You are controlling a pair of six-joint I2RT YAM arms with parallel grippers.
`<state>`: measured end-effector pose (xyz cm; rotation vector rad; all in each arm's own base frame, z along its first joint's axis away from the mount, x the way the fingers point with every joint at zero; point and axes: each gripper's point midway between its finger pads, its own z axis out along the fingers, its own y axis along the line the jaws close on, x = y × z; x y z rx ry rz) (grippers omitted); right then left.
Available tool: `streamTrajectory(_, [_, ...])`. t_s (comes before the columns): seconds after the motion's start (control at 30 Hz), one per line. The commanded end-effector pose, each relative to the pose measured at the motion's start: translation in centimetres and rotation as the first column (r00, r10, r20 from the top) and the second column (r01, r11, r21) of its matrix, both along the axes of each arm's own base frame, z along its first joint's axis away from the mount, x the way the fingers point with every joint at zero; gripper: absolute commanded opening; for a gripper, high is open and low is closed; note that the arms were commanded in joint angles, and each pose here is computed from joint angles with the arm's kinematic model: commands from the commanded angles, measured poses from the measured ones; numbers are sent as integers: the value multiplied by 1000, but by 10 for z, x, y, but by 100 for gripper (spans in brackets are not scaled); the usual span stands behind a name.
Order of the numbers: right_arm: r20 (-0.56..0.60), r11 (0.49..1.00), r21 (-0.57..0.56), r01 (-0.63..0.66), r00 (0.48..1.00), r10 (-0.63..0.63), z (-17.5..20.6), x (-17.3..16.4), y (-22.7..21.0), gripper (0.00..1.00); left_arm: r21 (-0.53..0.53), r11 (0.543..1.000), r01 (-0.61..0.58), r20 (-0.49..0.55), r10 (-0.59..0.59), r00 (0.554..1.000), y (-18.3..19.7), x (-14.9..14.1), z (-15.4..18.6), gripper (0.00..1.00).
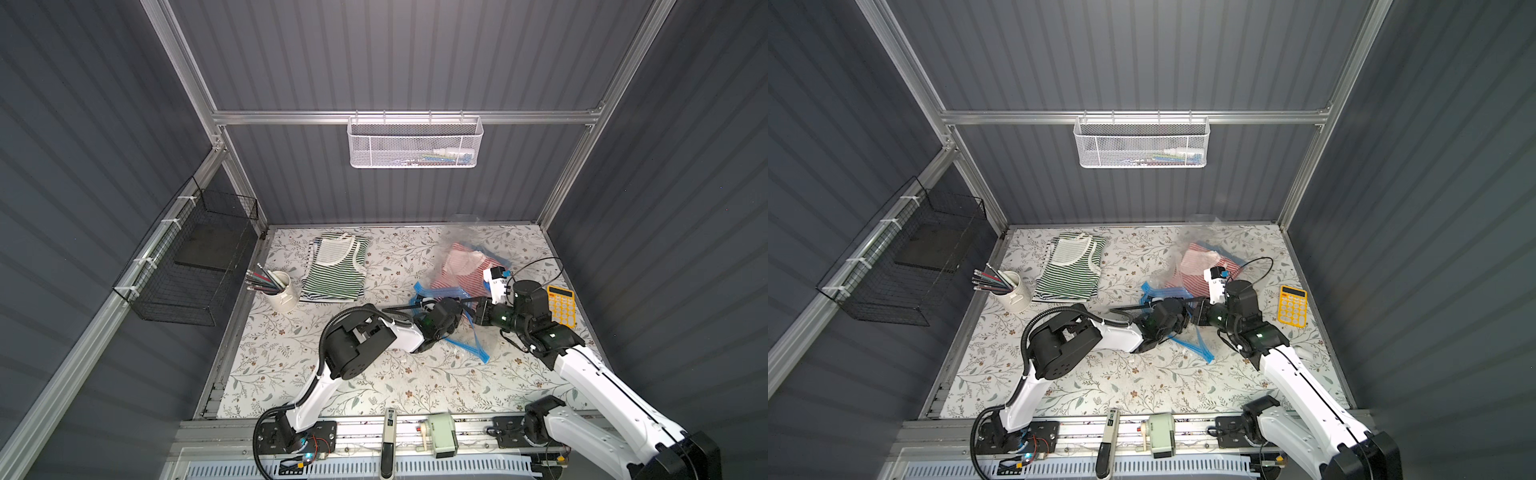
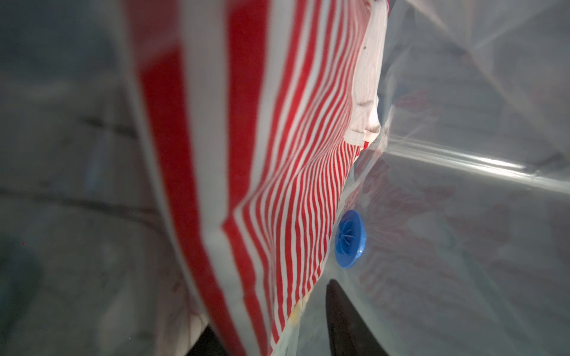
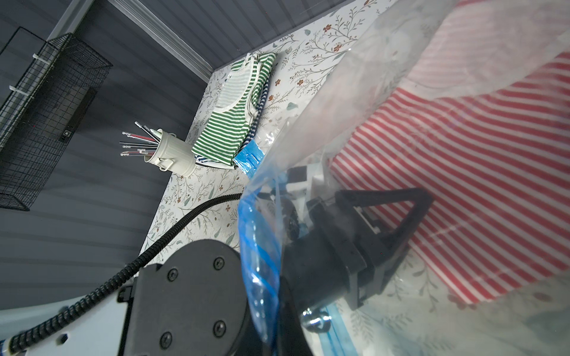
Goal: Take the tank top out of the vacuum bag
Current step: Take out the tank top from the vacuum bag.
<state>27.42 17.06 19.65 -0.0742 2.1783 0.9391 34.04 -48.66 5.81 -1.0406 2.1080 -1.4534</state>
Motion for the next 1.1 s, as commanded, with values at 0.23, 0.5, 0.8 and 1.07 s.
streamTrajectory(0.23, [-5,1000,12,-14,1000,14,-1,-5,2,0,0,1000,-18,35,18,999,6,7,8,45])
streamTrajectory(0.5, [-10,1000,21,-16,1000,16,-2,-5,4,0,-35,999,-9,55,11,998,3,12,23,45])
streamTrajectory(0.8, [-11,1000,23,-12,1000,12,-3,-5,3,0,-38,999,5,92,-1,996,-1,14,41,45])
streamTrajectory(1.07, [-9,1000,21,-11,1000,11,-3,-5,3,0,-63,998,12,103,-5,995,-3,14,54,44])
